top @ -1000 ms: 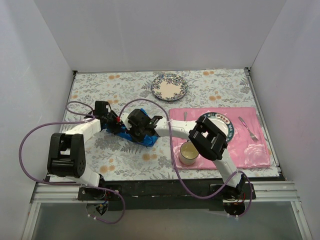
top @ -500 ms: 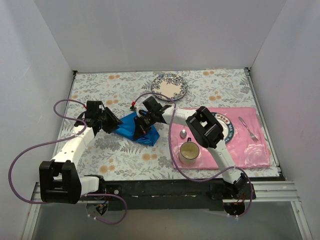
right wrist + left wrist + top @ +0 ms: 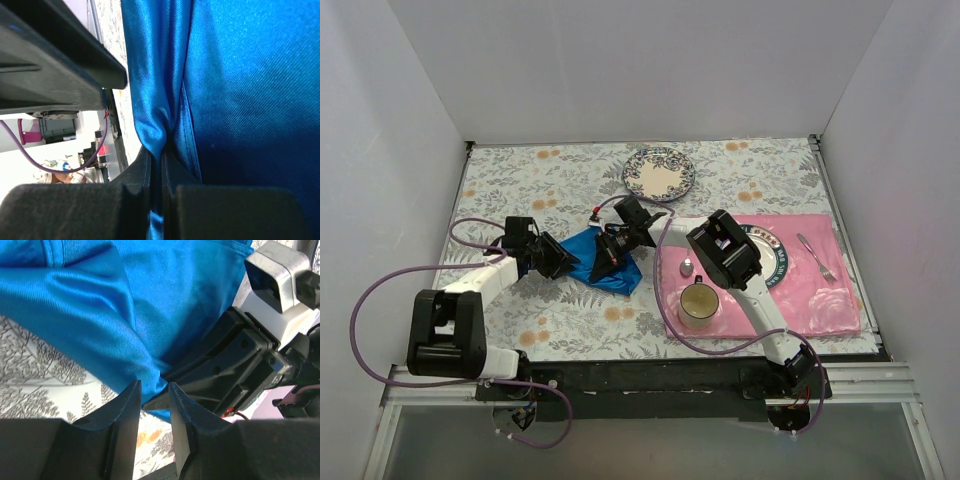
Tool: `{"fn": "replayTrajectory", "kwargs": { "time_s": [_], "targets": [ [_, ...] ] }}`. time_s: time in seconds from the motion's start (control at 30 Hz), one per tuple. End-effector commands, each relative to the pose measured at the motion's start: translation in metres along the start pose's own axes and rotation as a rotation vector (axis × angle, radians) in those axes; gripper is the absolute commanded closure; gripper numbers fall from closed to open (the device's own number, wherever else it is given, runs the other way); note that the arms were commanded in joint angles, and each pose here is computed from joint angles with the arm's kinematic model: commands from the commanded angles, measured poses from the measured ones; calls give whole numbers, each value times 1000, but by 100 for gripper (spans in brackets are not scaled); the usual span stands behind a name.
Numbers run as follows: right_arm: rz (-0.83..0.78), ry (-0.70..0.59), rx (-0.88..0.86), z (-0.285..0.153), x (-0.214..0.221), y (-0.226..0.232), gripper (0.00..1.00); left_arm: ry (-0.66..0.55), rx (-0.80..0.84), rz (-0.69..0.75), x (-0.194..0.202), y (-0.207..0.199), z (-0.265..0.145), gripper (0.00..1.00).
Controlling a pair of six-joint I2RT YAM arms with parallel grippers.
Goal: Fold the napkin, place the utensils inside, and roll it up
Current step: Roll the napkin with the utensil
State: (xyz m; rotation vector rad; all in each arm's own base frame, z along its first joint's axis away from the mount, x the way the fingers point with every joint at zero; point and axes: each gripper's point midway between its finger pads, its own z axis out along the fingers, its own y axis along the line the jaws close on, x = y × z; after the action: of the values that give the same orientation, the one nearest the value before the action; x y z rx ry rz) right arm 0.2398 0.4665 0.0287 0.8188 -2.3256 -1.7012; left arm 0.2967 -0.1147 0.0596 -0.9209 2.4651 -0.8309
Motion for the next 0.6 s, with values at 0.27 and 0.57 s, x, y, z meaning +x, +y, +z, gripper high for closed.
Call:
{"fn": "replayTrajectory", "kwargs": {
  "time_s": [0.27, 0.57],
  "targets": [
    [77, 7, 161, -1, 19, -37, 93, 25, -104, -48, 7, 42, 38, 79],
    [-141, 1, 329, -25, -4, -8, 61, 76, -228, -73, 25, 82, 48, 83]
  ]
}}
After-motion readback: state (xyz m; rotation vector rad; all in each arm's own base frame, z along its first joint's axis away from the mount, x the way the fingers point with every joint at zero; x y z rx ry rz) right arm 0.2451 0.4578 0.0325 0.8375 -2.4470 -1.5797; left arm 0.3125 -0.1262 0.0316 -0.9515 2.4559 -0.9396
